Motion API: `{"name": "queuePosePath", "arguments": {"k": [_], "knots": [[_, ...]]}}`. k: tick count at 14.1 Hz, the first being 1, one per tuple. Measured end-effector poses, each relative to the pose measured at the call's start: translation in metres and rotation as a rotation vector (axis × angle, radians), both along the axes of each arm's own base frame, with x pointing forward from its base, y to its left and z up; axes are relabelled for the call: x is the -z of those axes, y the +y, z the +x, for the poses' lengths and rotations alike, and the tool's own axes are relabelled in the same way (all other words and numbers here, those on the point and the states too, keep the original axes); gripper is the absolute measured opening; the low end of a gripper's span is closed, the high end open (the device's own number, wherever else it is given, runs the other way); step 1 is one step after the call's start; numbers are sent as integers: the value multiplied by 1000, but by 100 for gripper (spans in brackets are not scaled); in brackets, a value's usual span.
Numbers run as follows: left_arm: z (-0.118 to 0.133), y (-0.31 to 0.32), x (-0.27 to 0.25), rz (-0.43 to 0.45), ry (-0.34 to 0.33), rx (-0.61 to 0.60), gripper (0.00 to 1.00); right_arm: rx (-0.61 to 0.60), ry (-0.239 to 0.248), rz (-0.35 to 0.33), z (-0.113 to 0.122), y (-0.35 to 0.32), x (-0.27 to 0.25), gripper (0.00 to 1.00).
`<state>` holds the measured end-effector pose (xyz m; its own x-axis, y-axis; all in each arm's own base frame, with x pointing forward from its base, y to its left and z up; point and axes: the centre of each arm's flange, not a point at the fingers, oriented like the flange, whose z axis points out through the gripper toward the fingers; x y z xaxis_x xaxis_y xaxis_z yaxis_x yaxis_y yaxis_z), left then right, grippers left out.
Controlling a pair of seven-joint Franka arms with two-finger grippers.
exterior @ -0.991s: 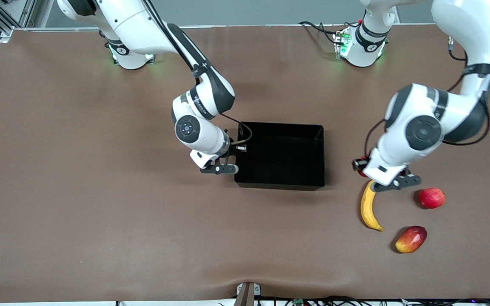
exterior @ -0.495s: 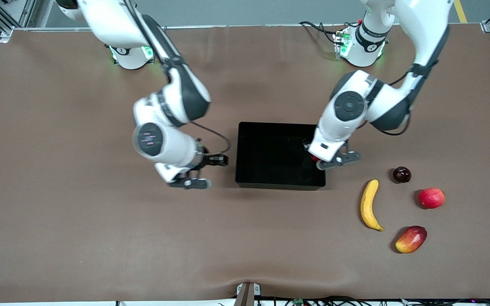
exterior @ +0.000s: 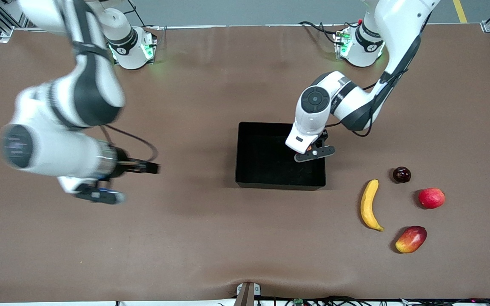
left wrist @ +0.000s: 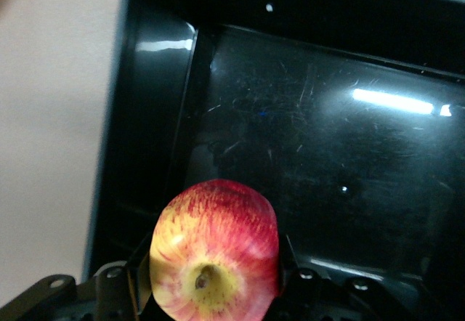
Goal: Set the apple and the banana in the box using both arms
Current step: 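Carry the apple over the box while the right gripper withdraws, then open the left gripper to drop the apple into the box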
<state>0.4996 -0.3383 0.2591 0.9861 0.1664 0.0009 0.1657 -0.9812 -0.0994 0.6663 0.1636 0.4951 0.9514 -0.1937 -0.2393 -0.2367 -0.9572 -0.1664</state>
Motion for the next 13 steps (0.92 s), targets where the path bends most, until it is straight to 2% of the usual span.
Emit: {"name": "queuePosePath", "arguments": {"k": [2,5,7,8,10,12,13], "knots": [[0,-2,22,-11,6,20,67,10,-11,13,-7,-58,-39,100],[-4,-4,43,-21,36,24,67,-19,-74,-78,-34,-131,-96,100],[-6,-5,49,-21,48,19,67,-25,-91,-151,-57,-155,-119,100],[-6,-5,51,-22,50,9,67,-25,-96,-171,-68,-163,-128,100],[-5,-6,50,-21,49,-3,67,-16,-103,-169,-92,-178,-143,100],[-4,-7,50,-26,45,-7,79,-2,-111,-162,-113,-195,-149,100],[-1,-8,48,-30,40,-9,91,7,-116,-161,-118,-203,-149,100]]}}
